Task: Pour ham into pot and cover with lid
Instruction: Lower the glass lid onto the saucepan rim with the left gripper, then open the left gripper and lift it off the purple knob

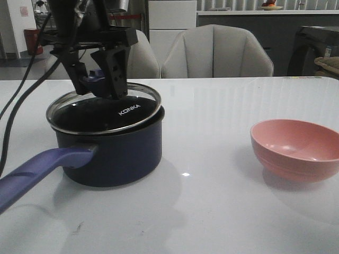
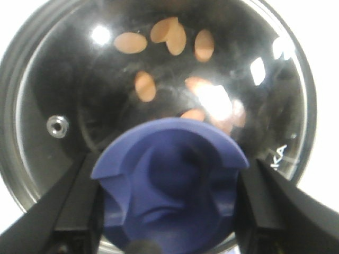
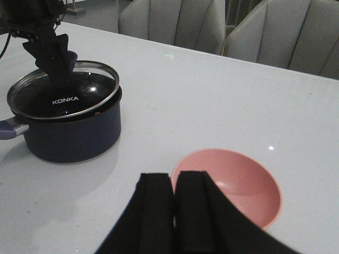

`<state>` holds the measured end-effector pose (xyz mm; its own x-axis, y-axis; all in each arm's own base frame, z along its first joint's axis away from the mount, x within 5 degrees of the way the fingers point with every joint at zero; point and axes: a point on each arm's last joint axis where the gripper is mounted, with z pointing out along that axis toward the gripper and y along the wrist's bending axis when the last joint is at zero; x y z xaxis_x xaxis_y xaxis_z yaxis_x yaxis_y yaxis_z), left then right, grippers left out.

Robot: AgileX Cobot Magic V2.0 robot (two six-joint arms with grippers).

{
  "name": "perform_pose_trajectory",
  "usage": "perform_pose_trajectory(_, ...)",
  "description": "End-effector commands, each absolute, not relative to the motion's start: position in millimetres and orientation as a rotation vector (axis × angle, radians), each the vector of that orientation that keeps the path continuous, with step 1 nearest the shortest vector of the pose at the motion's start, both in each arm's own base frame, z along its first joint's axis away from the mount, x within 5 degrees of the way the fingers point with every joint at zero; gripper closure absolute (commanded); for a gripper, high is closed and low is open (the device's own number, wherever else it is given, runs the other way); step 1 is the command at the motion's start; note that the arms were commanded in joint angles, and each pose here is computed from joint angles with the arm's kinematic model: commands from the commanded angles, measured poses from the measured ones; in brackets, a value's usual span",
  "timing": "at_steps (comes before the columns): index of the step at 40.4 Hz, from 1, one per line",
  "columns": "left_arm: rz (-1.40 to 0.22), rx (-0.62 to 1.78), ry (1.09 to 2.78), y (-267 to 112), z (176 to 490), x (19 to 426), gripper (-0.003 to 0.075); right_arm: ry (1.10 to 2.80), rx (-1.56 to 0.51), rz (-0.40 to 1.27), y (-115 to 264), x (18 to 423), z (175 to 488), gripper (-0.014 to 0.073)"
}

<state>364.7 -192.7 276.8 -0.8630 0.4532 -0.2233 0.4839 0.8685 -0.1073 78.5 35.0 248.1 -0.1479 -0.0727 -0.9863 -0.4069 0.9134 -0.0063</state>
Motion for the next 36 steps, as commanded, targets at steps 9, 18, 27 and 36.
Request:
perform_pose_trajectory(9, -0.296, 0.705, 2.855, -190.7, 293.7, 358.7, 0.0339, 1.612, -0.340, 0.296, 34.1, 80.3, 264.1, 0.0445)
perform_pose_trajectory(18, -0.297, 0.700, 2.850, -190.3, 295.2, 360.0, 0.0162, 1.612, -0.340, 0.296, 34.1, 80.3, 264.1, 0.0445)
perform_pose_trajectory(27, -0.308, 0.692, 2.783, -192.2, 313.6, 364.3, 0.0143, 1.612, -0.340, 0.296, 34.1, 80.3, 264.1, 0.0445)
perform_pose_trajectory(36, -0.307, 0.666, 2.710, -185.1, 338.5, 363.1, 0.0145, 1.612, -0.340, 0.296, 34.1, 80.3, 264.1, 0.0445)
